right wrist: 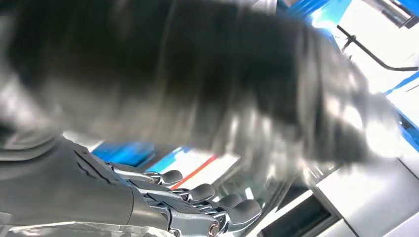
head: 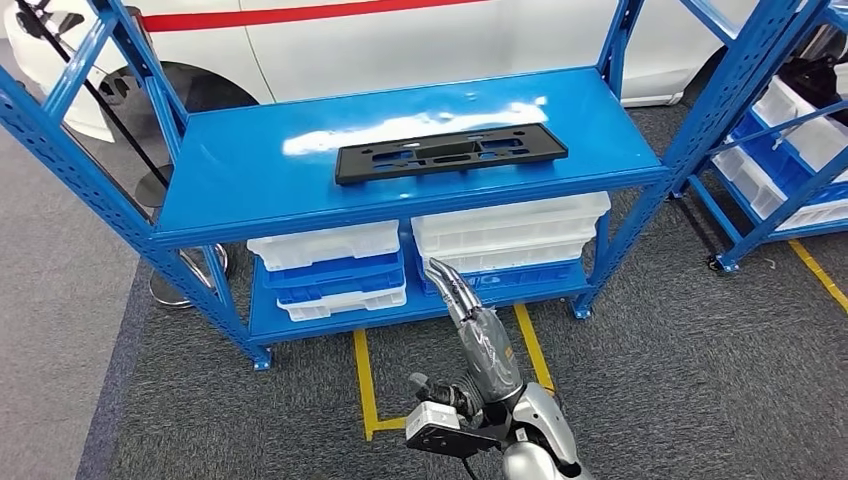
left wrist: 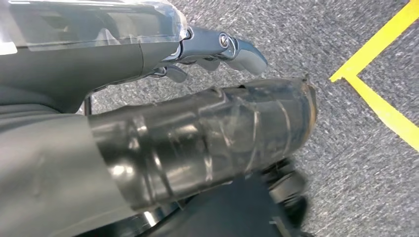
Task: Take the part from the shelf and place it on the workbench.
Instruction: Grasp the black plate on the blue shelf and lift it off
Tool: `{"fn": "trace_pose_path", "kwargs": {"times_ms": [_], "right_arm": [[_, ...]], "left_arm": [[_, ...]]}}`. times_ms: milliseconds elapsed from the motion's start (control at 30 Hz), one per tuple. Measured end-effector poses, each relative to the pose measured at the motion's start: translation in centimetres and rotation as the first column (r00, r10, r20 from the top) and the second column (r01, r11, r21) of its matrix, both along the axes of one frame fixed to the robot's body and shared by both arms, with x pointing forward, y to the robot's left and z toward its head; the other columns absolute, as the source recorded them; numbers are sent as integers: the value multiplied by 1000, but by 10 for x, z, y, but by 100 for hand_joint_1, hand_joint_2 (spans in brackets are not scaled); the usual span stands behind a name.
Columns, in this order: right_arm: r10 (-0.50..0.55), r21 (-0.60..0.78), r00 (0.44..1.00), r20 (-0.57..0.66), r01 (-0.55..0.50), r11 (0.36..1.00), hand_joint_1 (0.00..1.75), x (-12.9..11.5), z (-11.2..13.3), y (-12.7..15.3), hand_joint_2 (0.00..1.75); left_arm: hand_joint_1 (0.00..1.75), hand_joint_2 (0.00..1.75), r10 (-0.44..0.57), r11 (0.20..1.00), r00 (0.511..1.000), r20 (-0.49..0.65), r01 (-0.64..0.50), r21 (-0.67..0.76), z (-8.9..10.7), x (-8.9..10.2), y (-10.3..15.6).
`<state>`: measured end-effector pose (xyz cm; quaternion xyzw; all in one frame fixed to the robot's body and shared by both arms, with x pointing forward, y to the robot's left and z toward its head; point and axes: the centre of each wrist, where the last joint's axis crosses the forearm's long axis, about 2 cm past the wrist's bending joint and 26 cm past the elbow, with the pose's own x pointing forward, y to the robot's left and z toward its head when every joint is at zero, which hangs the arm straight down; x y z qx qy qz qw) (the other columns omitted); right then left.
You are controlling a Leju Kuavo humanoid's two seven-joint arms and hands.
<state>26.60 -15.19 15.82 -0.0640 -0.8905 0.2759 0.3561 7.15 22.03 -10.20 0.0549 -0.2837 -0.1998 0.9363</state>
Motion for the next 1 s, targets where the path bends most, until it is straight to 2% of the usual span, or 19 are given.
{"fn": "trace_pose_path", "kwargs": {"times_ms": [1000], "right_arm": [[-45,20,999,23,45,999,0,-1,1,-8,175]], "left_arm": [[0,0,-11,1000,1000,-3,11,-6,0,-2,1]]}}
